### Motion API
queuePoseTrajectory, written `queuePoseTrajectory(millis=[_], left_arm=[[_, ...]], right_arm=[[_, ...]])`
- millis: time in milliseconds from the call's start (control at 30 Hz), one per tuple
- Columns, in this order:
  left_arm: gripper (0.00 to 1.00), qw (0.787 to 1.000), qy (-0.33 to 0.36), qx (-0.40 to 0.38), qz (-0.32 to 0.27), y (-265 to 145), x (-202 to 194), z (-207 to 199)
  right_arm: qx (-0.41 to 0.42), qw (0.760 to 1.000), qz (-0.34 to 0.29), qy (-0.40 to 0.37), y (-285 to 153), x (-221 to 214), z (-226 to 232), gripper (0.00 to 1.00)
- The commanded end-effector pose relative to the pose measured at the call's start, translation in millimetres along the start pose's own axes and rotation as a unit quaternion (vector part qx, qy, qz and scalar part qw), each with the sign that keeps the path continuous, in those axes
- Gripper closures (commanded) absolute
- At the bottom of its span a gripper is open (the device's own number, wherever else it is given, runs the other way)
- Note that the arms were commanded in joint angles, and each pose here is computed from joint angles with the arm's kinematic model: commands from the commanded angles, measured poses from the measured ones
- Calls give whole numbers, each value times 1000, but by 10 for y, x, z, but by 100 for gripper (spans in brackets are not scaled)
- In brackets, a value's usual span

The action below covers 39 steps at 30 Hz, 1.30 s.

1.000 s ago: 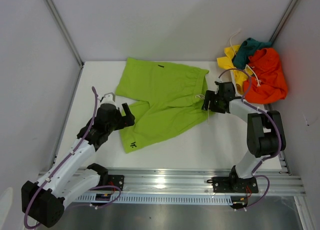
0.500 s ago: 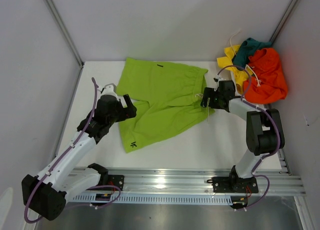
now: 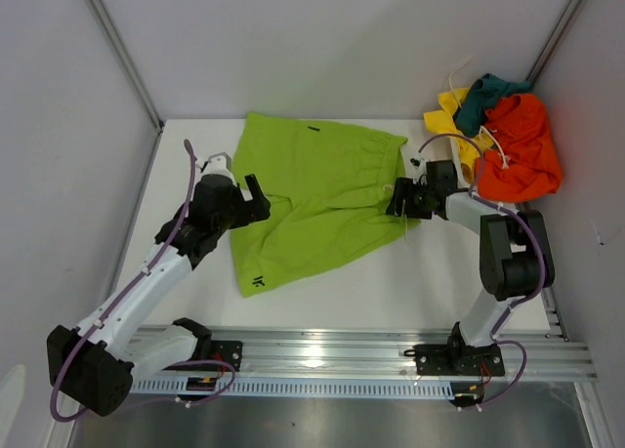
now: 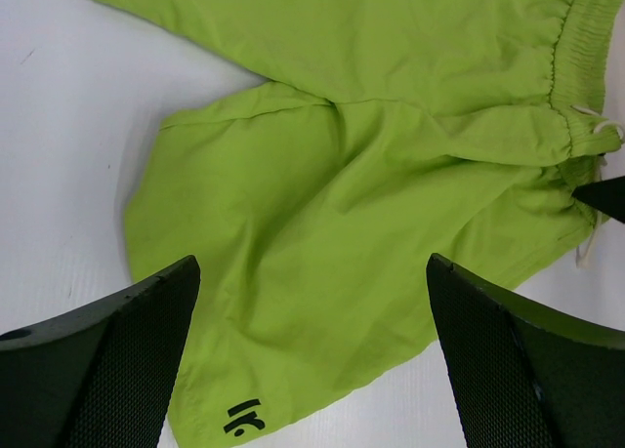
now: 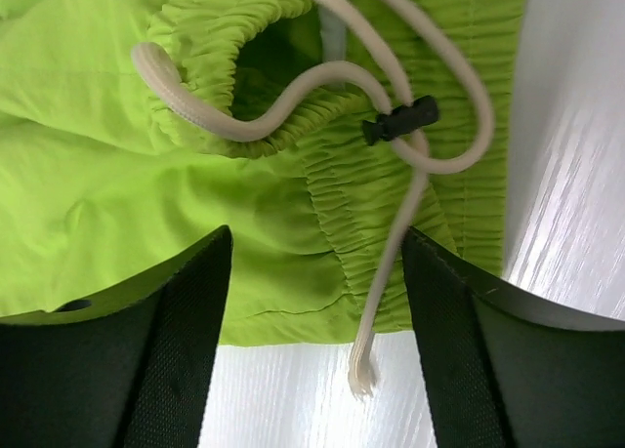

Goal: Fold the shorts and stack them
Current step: Flatten the shorts out

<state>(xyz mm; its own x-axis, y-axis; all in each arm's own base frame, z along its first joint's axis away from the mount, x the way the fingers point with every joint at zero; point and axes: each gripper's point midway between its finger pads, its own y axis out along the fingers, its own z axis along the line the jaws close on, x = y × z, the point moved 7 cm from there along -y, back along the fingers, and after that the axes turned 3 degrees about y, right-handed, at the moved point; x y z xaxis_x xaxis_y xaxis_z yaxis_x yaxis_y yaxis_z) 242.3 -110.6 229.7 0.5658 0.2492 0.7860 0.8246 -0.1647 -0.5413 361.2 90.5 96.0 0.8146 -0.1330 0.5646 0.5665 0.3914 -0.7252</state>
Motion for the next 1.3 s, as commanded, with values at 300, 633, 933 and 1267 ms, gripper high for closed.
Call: queuePoseTrajectory(millis=[300,633,933,1267], left_arm=[[1,999,2,-33,-40,11,376,-242],[1,999,6,-38,-37,154,501,-351],[1,999,22,-41,-17,583,748,-601],[1,996,44,-81,2,947,820,-834]], right_arm=[[-12,1000,-21,1,-202,119,40,20],[-46,998,43,29,-95,-278,134,30],[-105,989,99,-32,-97,-739,575,41],[-16,989,105,-101,-347,-1466,1614,37]])
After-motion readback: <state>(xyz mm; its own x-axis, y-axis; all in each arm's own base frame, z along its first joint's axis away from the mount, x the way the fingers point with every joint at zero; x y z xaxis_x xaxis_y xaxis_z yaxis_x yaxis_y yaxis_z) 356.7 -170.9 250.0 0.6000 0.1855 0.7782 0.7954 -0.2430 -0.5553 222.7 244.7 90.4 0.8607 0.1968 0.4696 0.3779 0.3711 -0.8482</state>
